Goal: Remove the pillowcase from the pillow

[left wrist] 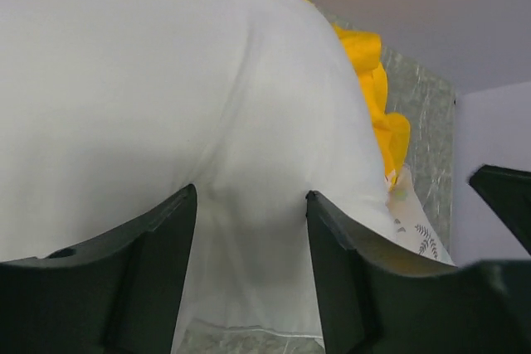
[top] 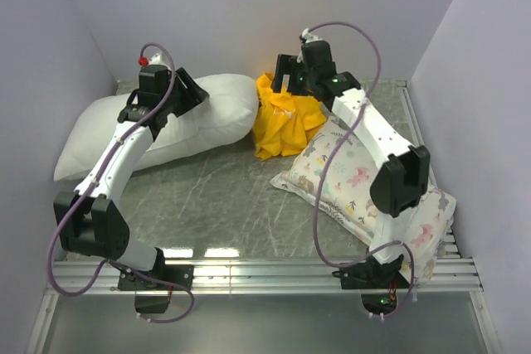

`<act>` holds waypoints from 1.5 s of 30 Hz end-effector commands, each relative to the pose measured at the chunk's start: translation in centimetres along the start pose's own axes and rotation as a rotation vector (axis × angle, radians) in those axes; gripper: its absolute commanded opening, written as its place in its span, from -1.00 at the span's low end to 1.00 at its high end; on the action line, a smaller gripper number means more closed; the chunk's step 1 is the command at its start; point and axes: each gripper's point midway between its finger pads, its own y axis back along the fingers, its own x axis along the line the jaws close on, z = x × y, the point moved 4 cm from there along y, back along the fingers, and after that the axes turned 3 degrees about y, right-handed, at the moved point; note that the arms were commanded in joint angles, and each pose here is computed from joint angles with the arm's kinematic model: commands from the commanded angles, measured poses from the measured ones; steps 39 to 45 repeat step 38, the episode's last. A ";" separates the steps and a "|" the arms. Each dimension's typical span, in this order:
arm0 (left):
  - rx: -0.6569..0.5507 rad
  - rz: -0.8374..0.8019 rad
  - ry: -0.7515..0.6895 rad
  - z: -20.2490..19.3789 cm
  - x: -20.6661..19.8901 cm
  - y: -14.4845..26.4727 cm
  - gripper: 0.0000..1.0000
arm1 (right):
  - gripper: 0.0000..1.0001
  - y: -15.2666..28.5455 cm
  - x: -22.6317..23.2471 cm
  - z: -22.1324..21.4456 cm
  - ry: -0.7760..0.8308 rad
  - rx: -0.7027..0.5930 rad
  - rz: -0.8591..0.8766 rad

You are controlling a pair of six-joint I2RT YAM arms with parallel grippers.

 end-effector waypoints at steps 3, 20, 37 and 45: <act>-0.193 0.019 -0.077 5.0 -2.6 6.7 0.28 | 0.95 9.3 1.6 6.9 -0.014 -0.261 0.045; -0.214 -0.010 -0.203 -4.8 1.0 16.4 0.31 | 1.00 17.4 -3.5 -9.8 -0.134 -0.250 0.082; -0.232 -0.114 -0.195 -7.0 2.3 17.2 0.31 | 1.00 18.1 -4.8 -13.7 -0.109 -0.221 0.084; -0.235 -0.121 -0.193 -7.0 2.2 17.3 0.32 | 1.00 18.1 -4.8 -13.8 -0.107 -0.218 0.082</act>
